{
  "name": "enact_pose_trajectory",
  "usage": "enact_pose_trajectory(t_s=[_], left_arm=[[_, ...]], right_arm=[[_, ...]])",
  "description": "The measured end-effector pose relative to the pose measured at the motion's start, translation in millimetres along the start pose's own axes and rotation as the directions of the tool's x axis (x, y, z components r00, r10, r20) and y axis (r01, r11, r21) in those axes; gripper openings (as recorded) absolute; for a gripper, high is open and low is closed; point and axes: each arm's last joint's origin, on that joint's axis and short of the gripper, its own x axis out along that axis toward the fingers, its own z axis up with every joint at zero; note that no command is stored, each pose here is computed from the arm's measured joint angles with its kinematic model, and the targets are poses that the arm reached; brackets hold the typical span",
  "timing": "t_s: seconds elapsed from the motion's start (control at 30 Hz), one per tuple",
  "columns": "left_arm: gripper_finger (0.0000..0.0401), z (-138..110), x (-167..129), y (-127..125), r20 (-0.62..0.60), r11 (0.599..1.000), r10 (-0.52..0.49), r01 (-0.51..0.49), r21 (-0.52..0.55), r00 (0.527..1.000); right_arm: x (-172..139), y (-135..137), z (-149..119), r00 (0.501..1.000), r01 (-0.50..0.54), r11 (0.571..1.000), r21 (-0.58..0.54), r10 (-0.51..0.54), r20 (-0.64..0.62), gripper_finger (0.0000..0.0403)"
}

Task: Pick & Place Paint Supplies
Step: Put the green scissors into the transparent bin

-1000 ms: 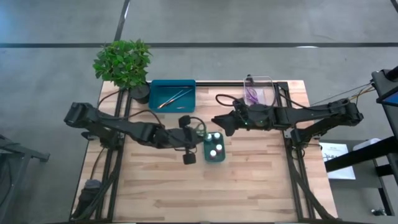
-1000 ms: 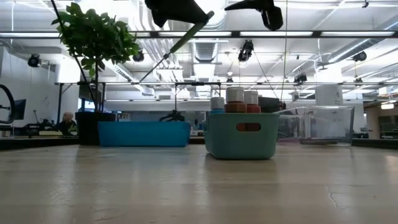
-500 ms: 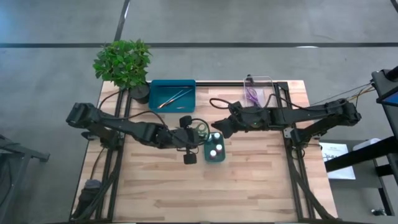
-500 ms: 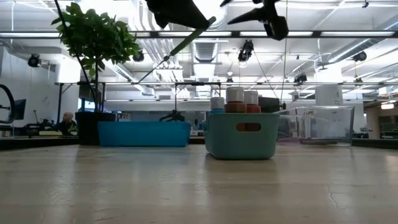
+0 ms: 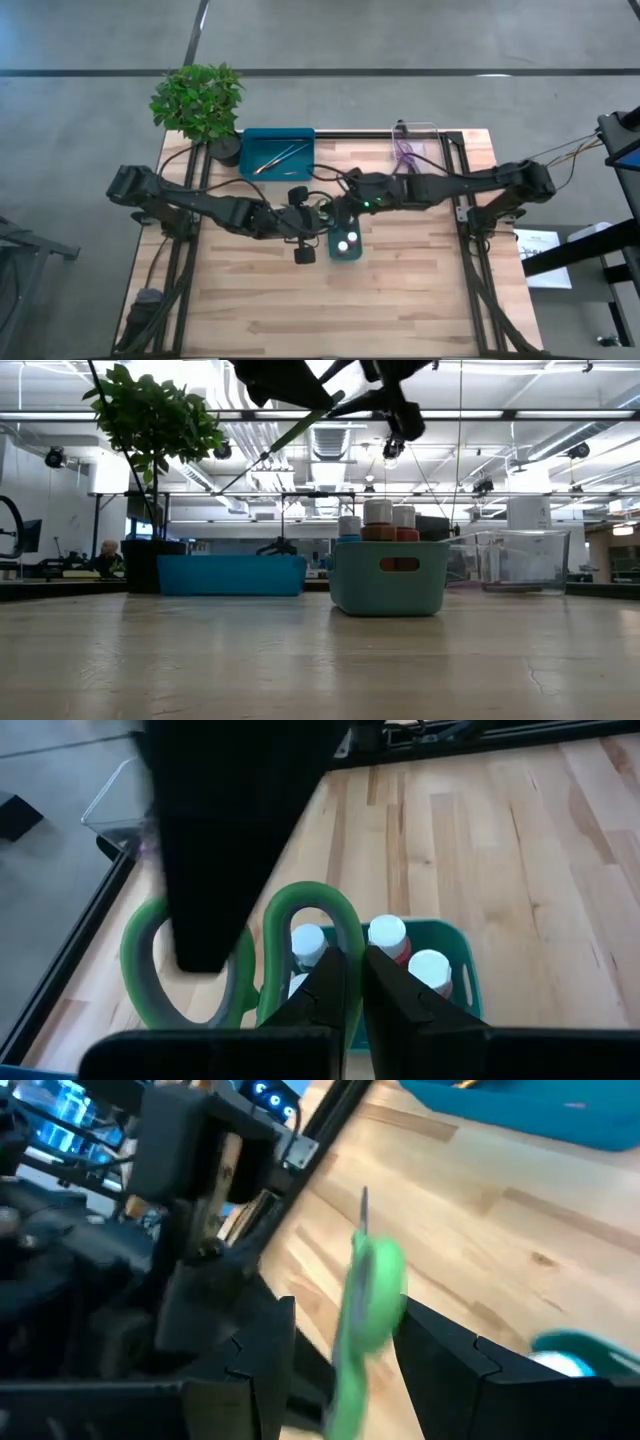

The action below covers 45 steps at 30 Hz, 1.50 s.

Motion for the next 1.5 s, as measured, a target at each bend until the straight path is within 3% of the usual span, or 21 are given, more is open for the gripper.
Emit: enact_pose_trajectory(t_s=[0.33,0.6,1.03,1.3,1.4,1.5], left_arm=[[0.0017,-1,0,0,-0.007,1.0,0.0,0.0,0.0,1.0],[0.0013,-2,0,-1,-0.022,1.0,0.0,-0.001,-0.008,1.0],[0.0091,2,-10,-10,0.013,1.0,-0.015,0.015,-0.01,1.0],[0.0097,-4,-28,-28,-0.017,0.996,-0.094,0.094,0.005,0.995],[0.0097,-13,-34,-39,-0.067,0.992,-0.122,0.121,-0.021,0.99],[0.0098,-21,-44,-51,-0.123,0.988,-0.15,0.146,-0.041,0.981]], right_arm=[[23,17,15,0.99,0.115,0.985,-0.125,-0.124,-0.065,0.0153],[29,23,18,0.982,0.13,0.976,-0.176,-0.151,-0.11,0.0025],[-8,24,37,0.988,0.147,0.97,-0.194,-0.153,-0.019,0.0021],[-25,18,43,0.979,0.206,0.959,-0.194,-0.204,0.03,0.0021],[-42,20,47,0.977,0.215,0.957,-0.197,-0.209,0.052,0.0021],[-67,16,51,0.956,0.29,0.936,-0.198,-0.276,0.094,0.0021]])
